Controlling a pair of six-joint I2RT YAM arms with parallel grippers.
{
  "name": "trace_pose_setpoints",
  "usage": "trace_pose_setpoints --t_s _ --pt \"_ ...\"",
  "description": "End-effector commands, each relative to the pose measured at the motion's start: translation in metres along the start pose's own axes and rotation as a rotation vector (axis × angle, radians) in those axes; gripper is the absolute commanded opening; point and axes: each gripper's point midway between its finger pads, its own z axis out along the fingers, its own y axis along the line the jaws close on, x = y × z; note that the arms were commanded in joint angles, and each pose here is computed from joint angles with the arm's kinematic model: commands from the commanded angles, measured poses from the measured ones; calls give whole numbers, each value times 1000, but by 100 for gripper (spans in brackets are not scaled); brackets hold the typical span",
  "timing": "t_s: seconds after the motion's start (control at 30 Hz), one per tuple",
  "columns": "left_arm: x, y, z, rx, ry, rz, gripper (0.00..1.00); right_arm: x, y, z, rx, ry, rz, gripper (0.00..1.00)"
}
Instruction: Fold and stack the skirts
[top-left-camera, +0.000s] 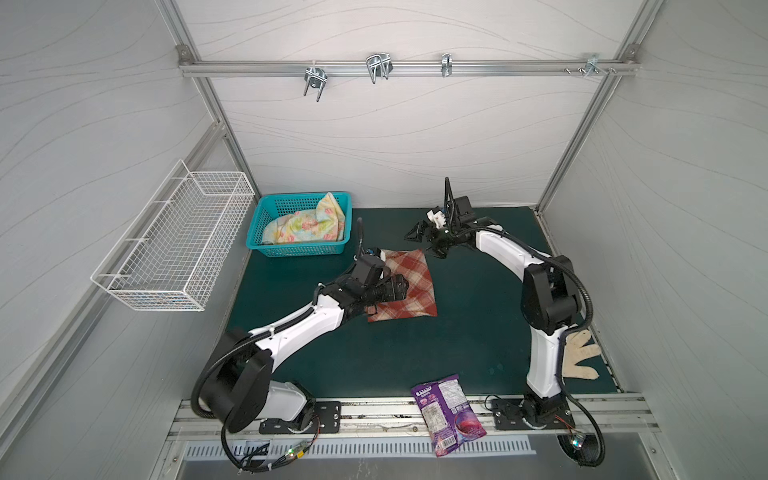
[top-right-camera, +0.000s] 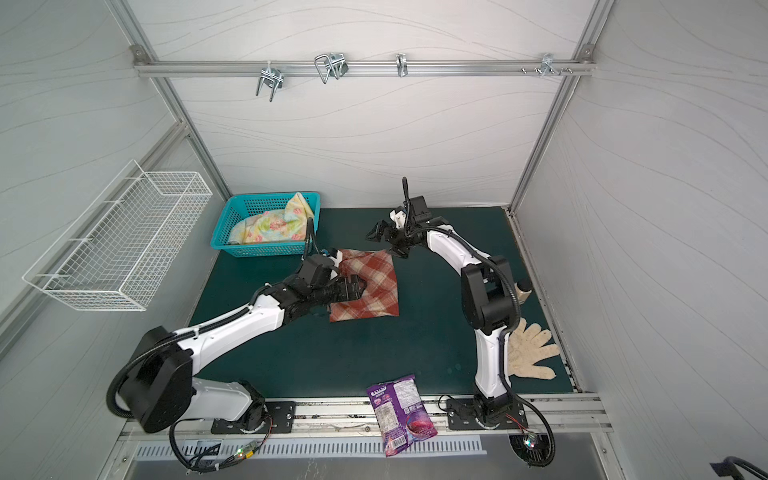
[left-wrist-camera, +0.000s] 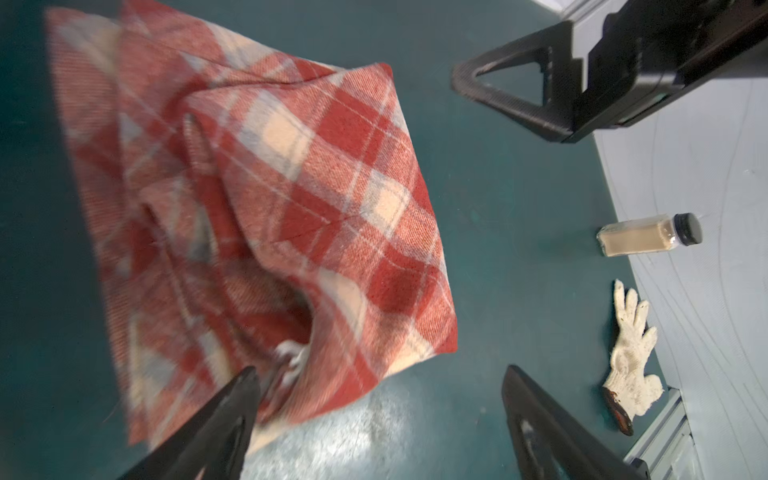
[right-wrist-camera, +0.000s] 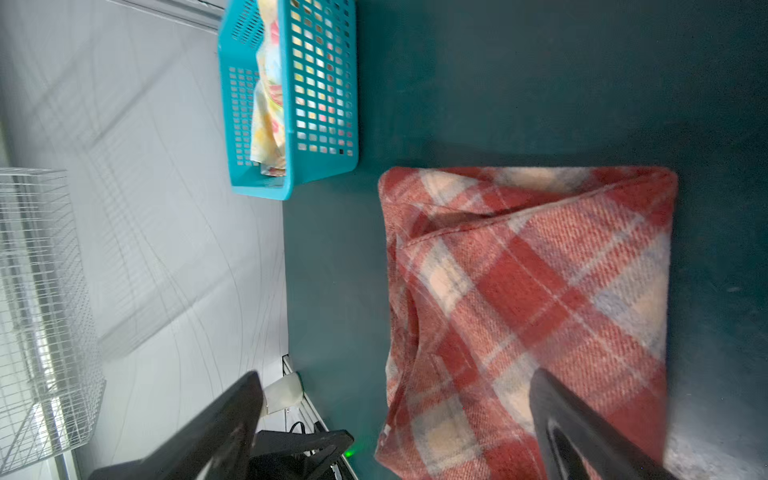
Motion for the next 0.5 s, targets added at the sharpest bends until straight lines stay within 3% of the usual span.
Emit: trace_pose_setpoints --t_s 0.0,0.47 --pt "-6 -5 11 28 47 15 91 8 -7 2 -1 42 11 99" --pt "16 18 49 46 176 -49 77 7 -13 9 -15 53 16 99"
